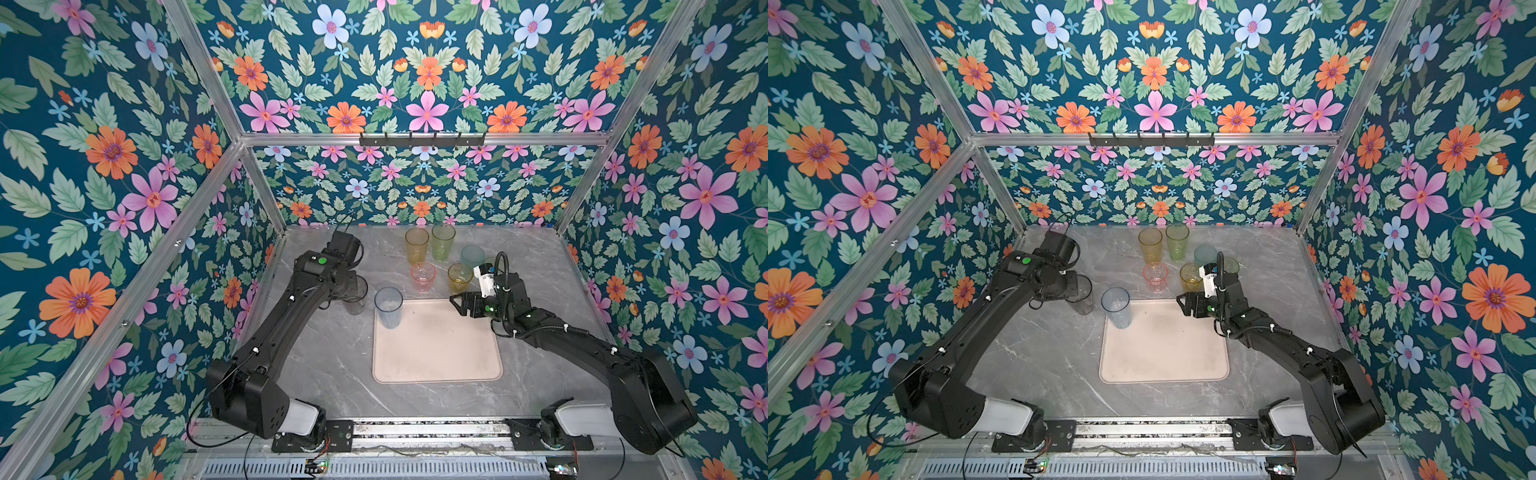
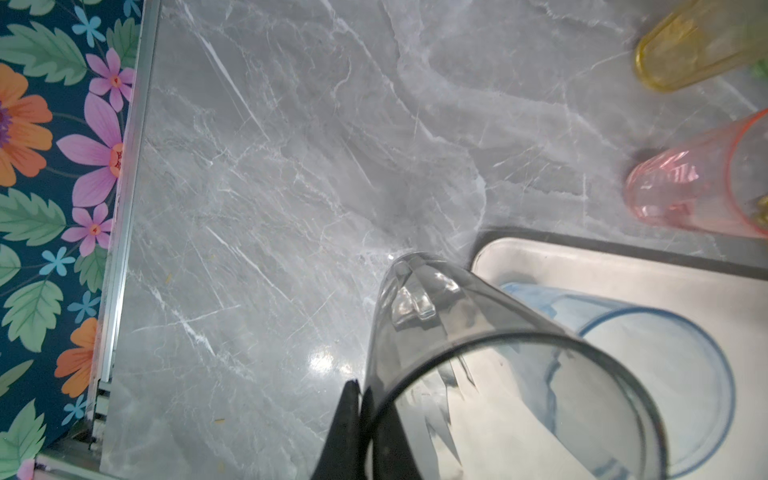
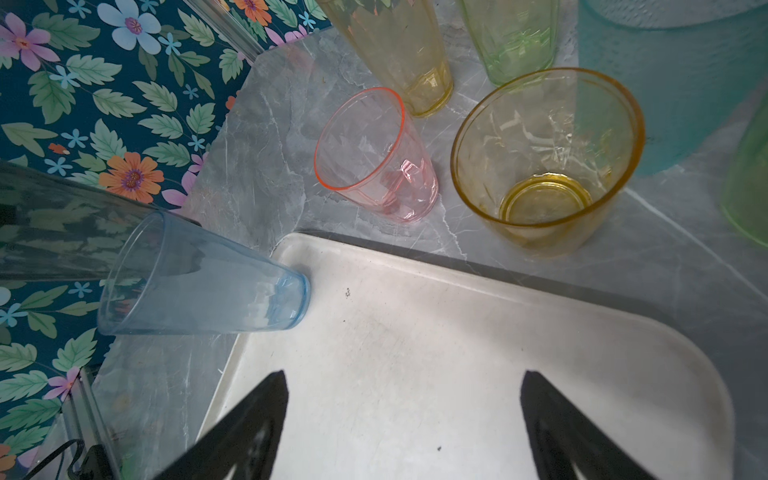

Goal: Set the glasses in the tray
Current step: 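Lift the grey glass and carry it over the tray beside the blue glass, then lower the grey glass onto the tray with the left gripper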

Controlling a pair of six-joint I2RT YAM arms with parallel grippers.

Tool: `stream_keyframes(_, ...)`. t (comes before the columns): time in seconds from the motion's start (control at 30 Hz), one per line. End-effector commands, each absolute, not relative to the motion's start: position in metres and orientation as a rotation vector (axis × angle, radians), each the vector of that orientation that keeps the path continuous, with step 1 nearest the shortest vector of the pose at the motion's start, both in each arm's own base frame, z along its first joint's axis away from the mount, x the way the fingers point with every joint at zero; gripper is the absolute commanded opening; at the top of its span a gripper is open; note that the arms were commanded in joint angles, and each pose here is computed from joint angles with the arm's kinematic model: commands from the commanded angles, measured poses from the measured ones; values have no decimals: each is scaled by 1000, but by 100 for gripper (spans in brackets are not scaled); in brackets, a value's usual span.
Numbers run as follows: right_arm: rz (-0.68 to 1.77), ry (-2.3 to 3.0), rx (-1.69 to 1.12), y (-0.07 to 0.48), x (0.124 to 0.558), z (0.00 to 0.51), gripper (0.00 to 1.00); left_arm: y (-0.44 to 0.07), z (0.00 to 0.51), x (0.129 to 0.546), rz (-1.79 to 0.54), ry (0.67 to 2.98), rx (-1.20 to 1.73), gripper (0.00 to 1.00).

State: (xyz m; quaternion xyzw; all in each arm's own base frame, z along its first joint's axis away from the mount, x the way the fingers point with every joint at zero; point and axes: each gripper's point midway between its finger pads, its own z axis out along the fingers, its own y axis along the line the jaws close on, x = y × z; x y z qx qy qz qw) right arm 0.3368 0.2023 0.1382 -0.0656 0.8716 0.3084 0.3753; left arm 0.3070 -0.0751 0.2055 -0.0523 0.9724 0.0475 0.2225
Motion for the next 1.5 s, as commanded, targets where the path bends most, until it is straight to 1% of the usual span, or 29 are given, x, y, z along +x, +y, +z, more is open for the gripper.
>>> stream_keyframes(0.0,796,2189,-179,205,340,147,89,-68,200,293,164,2714,-139,0)
stream_keyframes(0.3,800,2193,-188,207,340,146,89,-67,179,264,119,2784,-149,0)
stream_keyframes(0.6,796,2194,-190,207,340,147,89,-77,167,248,81,2807,-101,0)
stream_keyframes(1.2,790,2202,-189,207,341,143,89,-145,155,241,-121,2801,64,0)
stream_keyframes(1.47,783,2199,-188,206,341,145,89,-156,150,242,-156,2796,67,0)
